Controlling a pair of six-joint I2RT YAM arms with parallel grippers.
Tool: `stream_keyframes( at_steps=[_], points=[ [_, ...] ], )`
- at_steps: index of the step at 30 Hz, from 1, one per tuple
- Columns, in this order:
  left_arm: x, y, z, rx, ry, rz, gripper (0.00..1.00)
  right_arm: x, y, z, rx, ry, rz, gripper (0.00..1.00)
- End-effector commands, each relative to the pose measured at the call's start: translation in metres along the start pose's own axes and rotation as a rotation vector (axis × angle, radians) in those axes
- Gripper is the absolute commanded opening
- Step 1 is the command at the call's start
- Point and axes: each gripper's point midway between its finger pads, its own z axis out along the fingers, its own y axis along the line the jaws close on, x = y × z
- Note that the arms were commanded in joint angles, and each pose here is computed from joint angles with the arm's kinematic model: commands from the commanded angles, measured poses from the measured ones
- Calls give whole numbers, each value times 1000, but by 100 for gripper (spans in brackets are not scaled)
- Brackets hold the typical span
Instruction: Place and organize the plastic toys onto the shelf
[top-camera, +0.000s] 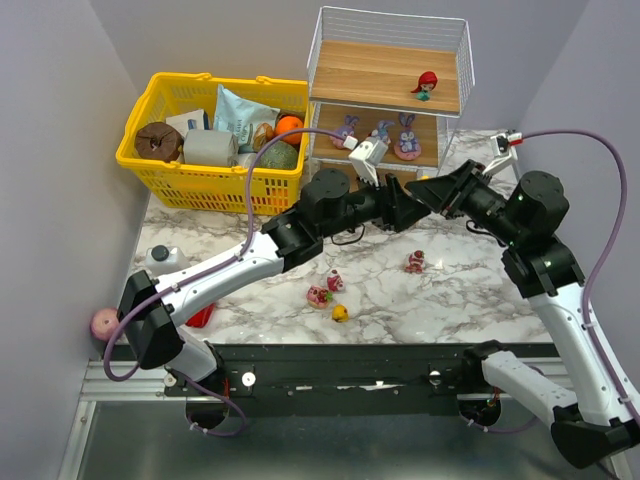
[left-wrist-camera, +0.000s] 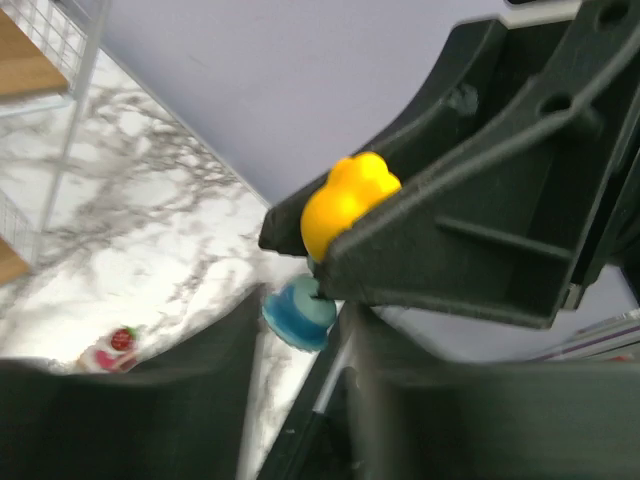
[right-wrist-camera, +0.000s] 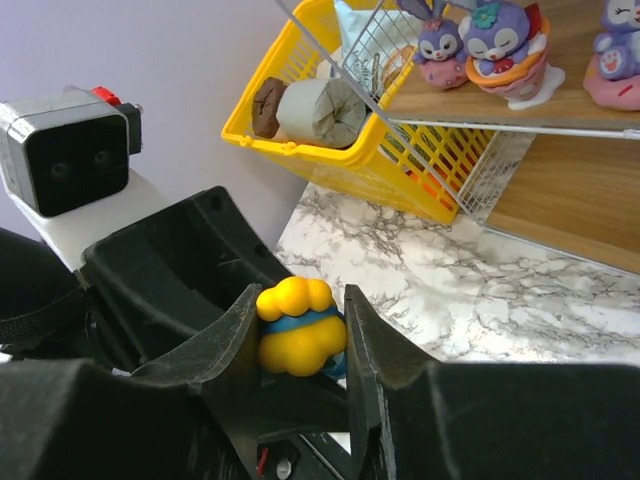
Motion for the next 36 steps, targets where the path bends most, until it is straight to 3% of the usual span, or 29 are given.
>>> stream_keyframes(
  at_steps=[1, 3, 6, 15, 18, 27, 36],
  points=[
    [-15, -5, -10, -29, -34, 52, 75, -21, 7, 11, 18, -43, -69, 2],
    [-17, 1, -20, -72, -37, 84, 88, -35, 12, 14, 38, -68, -99, 1],
    [-29, 13, -41, -159, -77, 147, 99, -55, 21, 26, 69, -92, -156, 1],
    [-48, 88, -134, -603, -118, 229, 99, -104, 20, 90, 250, -172, -322, 1],
    [-51, 104, -159, -672, -132, 226, 99, -117, 18, 112, 297, -203, -371, 1],
    [-52, 130, -192, -759, -149, 187, 99, -150, 12, 154, 402, -274, -521, 1],
    [-50, 142, -196, -788, -133, 176, 99, -139, -10, 179, 462, -226, -552, 2]
  ],
)
